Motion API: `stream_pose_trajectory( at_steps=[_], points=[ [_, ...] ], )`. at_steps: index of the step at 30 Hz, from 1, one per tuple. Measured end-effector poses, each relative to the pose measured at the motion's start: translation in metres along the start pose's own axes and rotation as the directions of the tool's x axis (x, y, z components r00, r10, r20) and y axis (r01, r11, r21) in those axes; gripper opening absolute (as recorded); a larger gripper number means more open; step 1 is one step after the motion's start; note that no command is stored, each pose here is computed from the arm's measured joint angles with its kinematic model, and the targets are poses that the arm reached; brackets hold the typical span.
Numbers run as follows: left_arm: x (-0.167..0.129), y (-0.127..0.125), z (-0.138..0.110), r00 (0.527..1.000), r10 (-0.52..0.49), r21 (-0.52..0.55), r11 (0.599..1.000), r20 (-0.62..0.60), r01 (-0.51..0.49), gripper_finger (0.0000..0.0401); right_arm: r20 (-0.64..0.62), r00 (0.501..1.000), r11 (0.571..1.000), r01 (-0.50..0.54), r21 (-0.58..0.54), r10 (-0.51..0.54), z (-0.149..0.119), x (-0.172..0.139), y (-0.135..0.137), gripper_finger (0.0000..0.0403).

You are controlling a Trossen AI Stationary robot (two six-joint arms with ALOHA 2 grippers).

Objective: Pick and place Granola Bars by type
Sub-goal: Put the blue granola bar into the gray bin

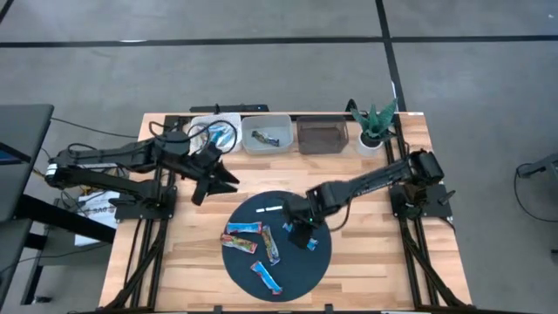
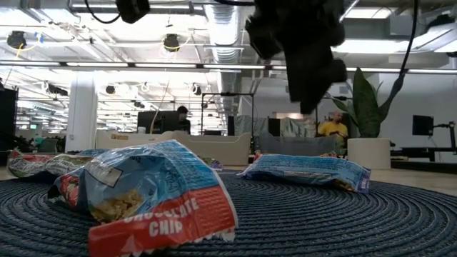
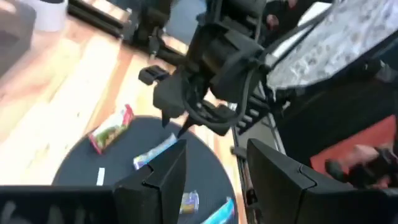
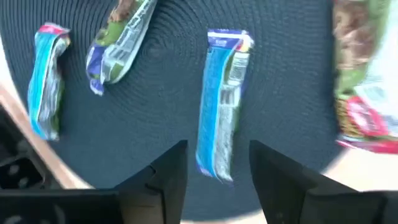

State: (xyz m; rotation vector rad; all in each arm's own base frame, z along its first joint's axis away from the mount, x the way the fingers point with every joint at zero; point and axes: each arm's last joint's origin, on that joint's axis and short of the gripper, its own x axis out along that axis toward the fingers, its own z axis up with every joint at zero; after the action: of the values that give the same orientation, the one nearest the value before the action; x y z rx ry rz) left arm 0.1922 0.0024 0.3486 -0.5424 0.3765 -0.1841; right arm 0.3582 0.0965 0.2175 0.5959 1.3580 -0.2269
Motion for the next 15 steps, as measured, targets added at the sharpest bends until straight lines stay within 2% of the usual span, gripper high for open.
stream_pose_trajectory(
  at_steps=[5,10,15],
  points=[
    [0.0,-0.012,-0.005,0.998,-0.059,0.045,0.997,-0.024,0.06,0.016,0.047,0.997,0.997,0.053,0.061,-0.056,-0.015,0.018,0.001,0.0153],
    [0.002,-0.019,-0.016,0.992,-0.071,0.077,0.994,-0.102,0.08,0.016,0.059,0.993,0.994,0.101,0.05,-0.104,-0.019,0.024,-0.003,0.0153],
    [0.0,-0.014,-0.033,0.969,0.058,0.077,0.996,-0.24,-0.04,0.016,0.063,0.993,0.995,0.104,0.01,-0.104,-0.019,0.024,-0.003,0.0151]
  ],
)
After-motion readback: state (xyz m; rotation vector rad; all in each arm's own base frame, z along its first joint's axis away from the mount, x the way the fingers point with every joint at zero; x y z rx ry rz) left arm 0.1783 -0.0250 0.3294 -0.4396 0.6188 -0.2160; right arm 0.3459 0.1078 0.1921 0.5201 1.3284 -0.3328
